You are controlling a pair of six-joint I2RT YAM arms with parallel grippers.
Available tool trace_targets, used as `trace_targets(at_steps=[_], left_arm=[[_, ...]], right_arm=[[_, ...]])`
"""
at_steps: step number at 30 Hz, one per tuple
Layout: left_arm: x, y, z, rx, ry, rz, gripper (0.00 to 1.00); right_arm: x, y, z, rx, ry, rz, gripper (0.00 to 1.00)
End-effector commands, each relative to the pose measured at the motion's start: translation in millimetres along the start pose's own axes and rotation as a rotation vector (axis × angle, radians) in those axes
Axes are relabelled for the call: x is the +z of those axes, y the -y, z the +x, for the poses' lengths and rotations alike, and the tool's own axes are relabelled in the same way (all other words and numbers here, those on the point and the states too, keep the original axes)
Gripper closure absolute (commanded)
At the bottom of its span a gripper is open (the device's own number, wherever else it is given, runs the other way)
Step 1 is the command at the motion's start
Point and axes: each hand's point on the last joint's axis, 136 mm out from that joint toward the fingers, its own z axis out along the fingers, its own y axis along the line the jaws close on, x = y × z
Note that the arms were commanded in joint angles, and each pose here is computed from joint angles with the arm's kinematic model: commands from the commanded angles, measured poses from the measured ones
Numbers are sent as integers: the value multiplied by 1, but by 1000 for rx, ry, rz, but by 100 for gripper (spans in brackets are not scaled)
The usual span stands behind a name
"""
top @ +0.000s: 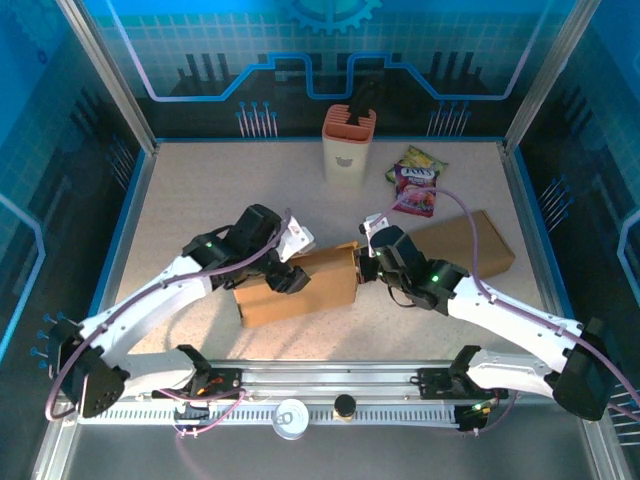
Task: Fold the paper box
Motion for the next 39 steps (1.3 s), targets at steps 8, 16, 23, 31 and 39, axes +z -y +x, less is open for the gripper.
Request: trace_targets(at_steps=[8, 16, 23, 31, 39], left_arm=[[2, -10, -9, -54, 34, -20, 34], [-41, -38, -29, -214, 184, -221, 38], [-89, -63, 25, -502, 122, -464, 44], [-98, -52, 64, -569, 49, -456, 37], [-96, -32, 61, -601, 70, -335, 49]], right_arm=[[-8, -6, 3, -39, 5, 43, 100], [-10, -7, 0, -53, 33, 83, 100], [-15, -2, -2, -69, 66, 144, 100], [-23, 21, -1, -62, 79, 197, 100], [-16, 30, 3, -30, 46, 180, 100]])
